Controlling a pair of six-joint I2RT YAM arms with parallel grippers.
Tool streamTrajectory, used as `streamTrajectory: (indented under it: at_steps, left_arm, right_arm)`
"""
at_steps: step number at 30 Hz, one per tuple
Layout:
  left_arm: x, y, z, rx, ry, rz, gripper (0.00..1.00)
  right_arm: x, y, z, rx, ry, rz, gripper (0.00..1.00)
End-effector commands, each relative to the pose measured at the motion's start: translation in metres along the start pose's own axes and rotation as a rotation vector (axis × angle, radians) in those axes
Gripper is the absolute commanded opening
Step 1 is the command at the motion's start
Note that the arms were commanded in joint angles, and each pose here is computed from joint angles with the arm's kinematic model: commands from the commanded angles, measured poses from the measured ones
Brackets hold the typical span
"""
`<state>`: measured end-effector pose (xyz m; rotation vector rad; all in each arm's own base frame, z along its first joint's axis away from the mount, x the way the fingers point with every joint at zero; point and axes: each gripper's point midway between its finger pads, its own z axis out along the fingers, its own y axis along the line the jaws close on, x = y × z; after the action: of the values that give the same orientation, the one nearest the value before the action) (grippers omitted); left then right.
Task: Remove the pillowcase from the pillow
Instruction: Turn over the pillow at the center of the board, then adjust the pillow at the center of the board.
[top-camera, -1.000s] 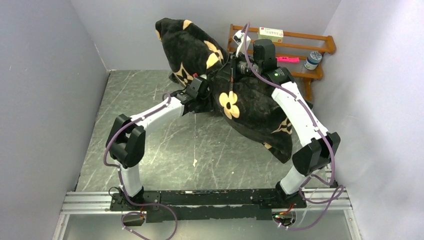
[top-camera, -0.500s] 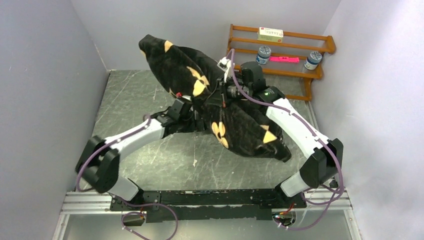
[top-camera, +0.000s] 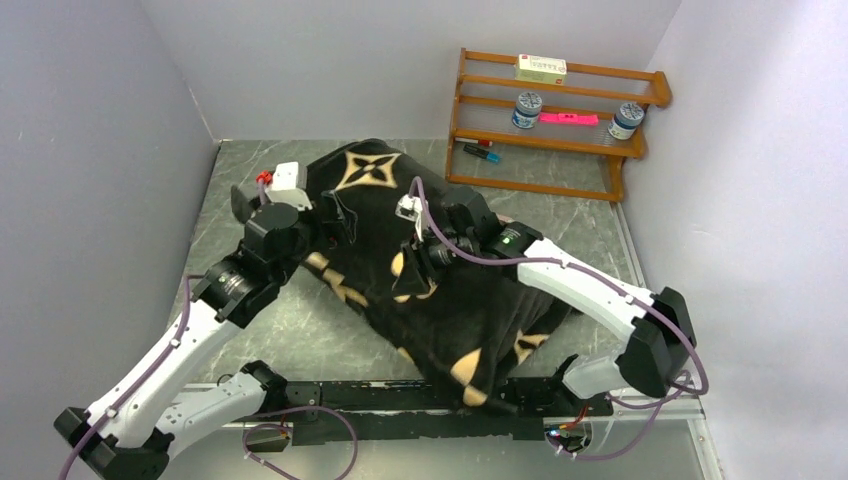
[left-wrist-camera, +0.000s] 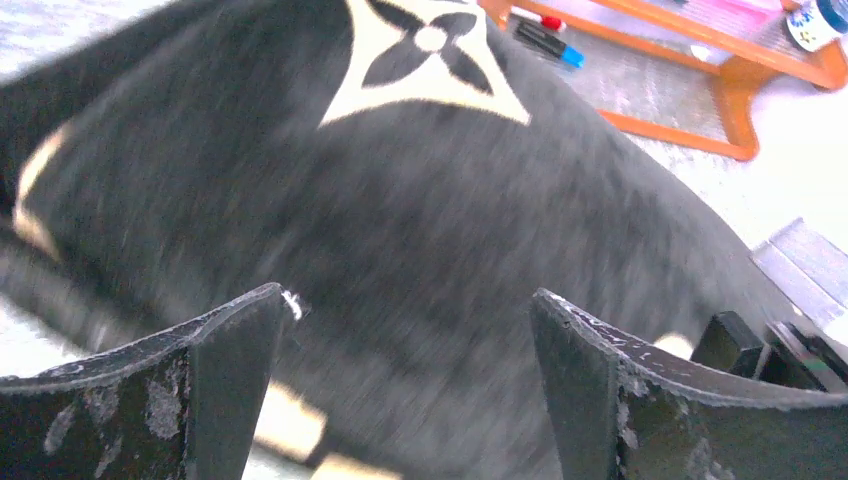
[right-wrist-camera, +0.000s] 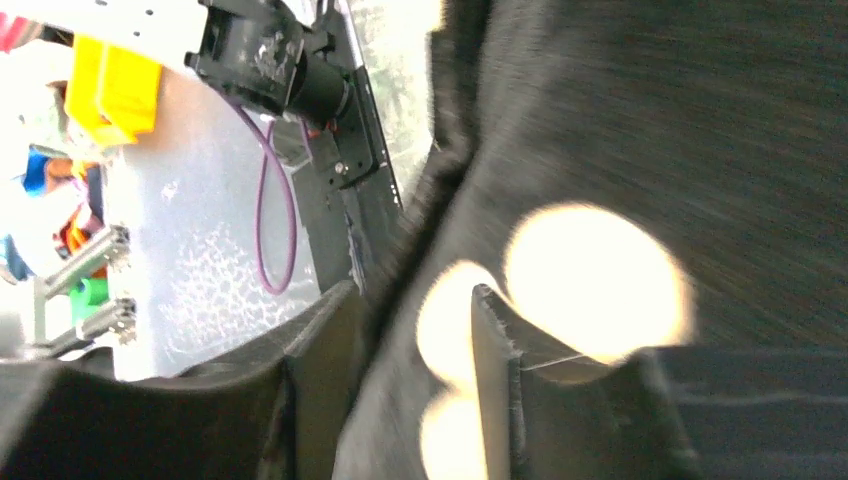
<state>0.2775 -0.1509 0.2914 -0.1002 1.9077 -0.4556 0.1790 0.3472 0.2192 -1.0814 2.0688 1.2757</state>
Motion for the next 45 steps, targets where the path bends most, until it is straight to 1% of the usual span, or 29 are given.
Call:
streamTrajectory:
  at_steps: [1, 3, 5, 11, 14, 15, 17, 19, 24, 27, 29, 33, 36, 38, 42, 45]
  left_arm:
    - [-0.023, 0.018, -0.012, -0.088, -0.075, 0.064, 0.97]
    - [-0.024, 0.02, -0.013, -0.096, -0.076, 0.08, 0.96]
    - [-0.022, 0.023, -0.013, -0.104, -0.074, 0.092, 0.97]
    - [-0.017, 0.03, -0.017, -0.115, -0.073, 0.128, 0.96]
    - [-0.016, 0.031, -0.019, -0.118, -0.041, 0.164, 0.97]
    - [-0.015, 0.03, -0.019, -0.116, -0.027, 0.175, 0.97]
    - [-0.012, 0.027, -0.017, -0.109, 0.005, 0.184, 0.97]
    - [-0.007, 0.024, -0.013, -0.095, 0.033, 0.187, 0.97]
    - [-0.009, 0.025, -0.003, -0.103, 0.061, 0.185, 0.97]
    - [-0.015, 0.025, 0.009, -0.097, 0.098, 0.186, 0.97]
    - [-0.019, 0.028, 0.019, -0.093, 0.128, 0.178, 0.97]
    - [-0.025, 0.044, 0.051, -0.103, 0.179, 0.126, 0.97]
    - [-0.034, 0.059, 0.075, -0.142, 0.197, 0.087, 0.97]
    - [-0.043, 0.062, 0.088, -0.139, 0.202, 0.08, 0.97]
    - [-0.064, 0.069, 0.109, -0.183, 0.187, 0.127, 0.97]
    - [-0.075, 0.065, 0.127, -0.143, 0.181, 0.201, 0.97]
  right_arm:
    - [-0.021, 0.014, -0.017, 0.0, -0.112, -0.075, 0.58]
    - [-0.029, 0.012, -0.023, 0.044, -0.142, -0.091, 0.65]
    - [-0.037, 0.005, -0.032, 0.121, -0.18, -0.103, 0.7]
    - [-0.048, -0.022, -0.072, 0.402, -0.327, -0.053, 0.78]
    - [-0.05, -0.031, -0.096, 0.513, -0.422, 0.006, 0.96]
    - [-0.05, -0.029, -0.105, 0.531, -0.457, 0.023, 0.99]
    - [-0.047, -0.034, -0.117, 0.588, -0.497, 0.063, 1.0]
    - [-0.04, -0.042, -0.125, 0.649, -0.505, 0.112, 1.0]
    - [-0.019, -0.063, -0.134, 0.781, -0.475, 0.221, 1.0]
    - [-0.009, -0.067, -0.137, 0.81, -0.464, 0.252, 1.0]
    - [-0.003, -0.067, -0.14, 0.819, -0.461, 0.257, 1.0]
    - [0.016, -0.074, -0.159, 0.927, -0.424, 0.286, 1.0]
    - [0.035, -0.078, -0.168, 0.98, -0.405, 0.344, 1.0]
    - [0.046, -0.078, -0.172, 0.998, -0.417, 0.402, 1.0]
    - [0.058, -0.074, -0.174, 0.981, -0.456, 0.495, 1.0]
    - [0.072, -0.076, -0.18, 1.018, -0.455, 0.55, 1.0]
